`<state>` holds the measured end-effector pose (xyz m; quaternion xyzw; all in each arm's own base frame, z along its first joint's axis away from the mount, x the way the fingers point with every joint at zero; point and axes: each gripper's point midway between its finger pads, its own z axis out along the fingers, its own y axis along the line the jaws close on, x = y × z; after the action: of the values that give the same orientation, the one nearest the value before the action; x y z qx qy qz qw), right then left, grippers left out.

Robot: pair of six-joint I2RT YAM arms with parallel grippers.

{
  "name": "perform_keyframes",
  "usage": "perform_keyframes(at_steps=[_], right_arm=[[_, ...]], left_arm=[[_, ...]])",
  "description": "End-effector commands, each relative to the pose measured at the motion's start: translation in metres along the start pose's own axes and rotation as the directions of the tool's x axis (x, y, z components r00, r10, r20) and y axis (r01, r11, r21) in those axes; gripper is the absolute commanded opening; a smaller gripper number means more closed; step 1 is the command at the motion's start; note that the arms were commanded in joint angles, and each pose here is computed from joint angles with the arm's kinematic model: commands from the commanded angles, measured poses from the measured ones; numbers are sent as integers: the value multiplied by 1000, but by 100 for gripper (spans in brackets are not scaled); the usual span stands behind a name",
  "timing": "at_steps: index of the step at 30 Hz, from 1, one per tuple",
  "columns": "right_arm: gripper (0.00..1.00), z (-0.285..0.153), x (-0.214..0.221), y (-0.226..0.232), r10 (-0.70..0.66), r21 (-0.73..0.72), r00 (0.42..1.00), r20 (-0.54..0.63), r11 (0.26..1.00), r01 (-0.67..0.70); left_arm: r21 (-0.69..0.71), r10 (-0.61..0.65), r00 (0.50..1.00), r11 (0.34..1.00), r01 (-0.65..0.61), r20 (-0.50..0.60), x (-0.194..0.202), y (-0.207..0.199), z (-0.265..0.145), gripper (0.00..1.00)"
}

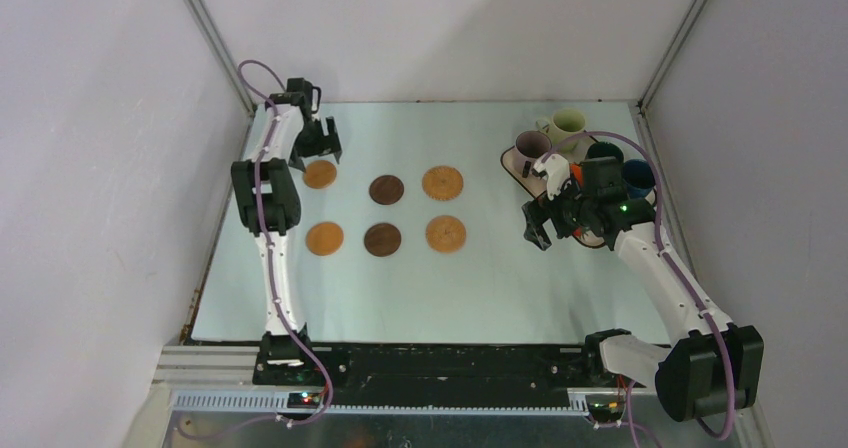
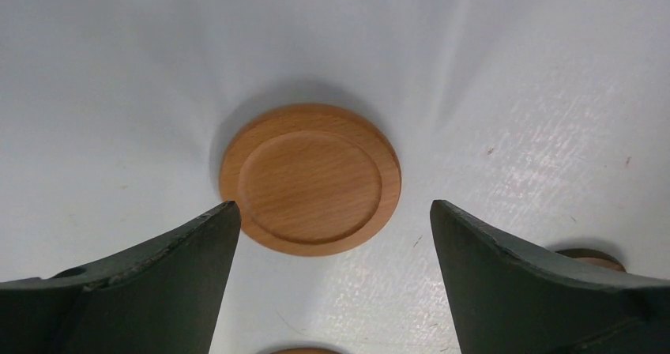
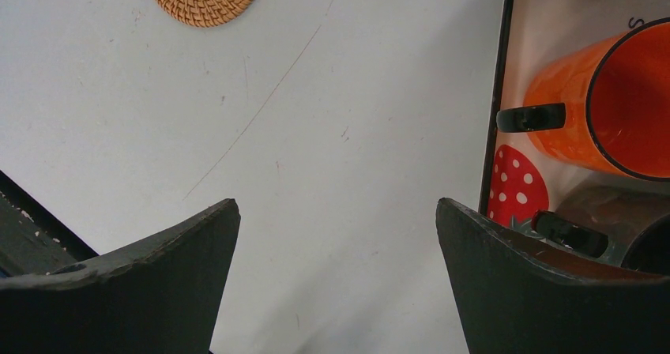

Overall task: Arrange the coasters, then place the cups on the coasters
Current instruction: Move the coaster to the center of the board.

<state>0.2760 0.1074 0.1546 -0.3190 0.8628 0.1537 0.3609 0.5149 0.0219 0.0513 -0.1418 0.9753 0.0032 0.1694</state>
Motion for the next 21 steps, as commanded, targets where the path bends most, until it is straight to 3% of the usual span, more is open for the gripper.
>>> perform_keyframes(at_steps=[1,9,21], right_arm=[[100,-1,-8,-2,-18,3,999,32,1000,18],[100,0,-6,-3,-18,7,1000,25,1000,18],[100,0,-6,-3,-17,11,1000,24,1000,17]], left_arm=[[66,13,1000,998,-13,1,-3,-8,1,98],[147,26,1000,989,-26,-1,-6,-22,-1,100],[267,-37,990,961,73,-137,21,-47,10,100]])
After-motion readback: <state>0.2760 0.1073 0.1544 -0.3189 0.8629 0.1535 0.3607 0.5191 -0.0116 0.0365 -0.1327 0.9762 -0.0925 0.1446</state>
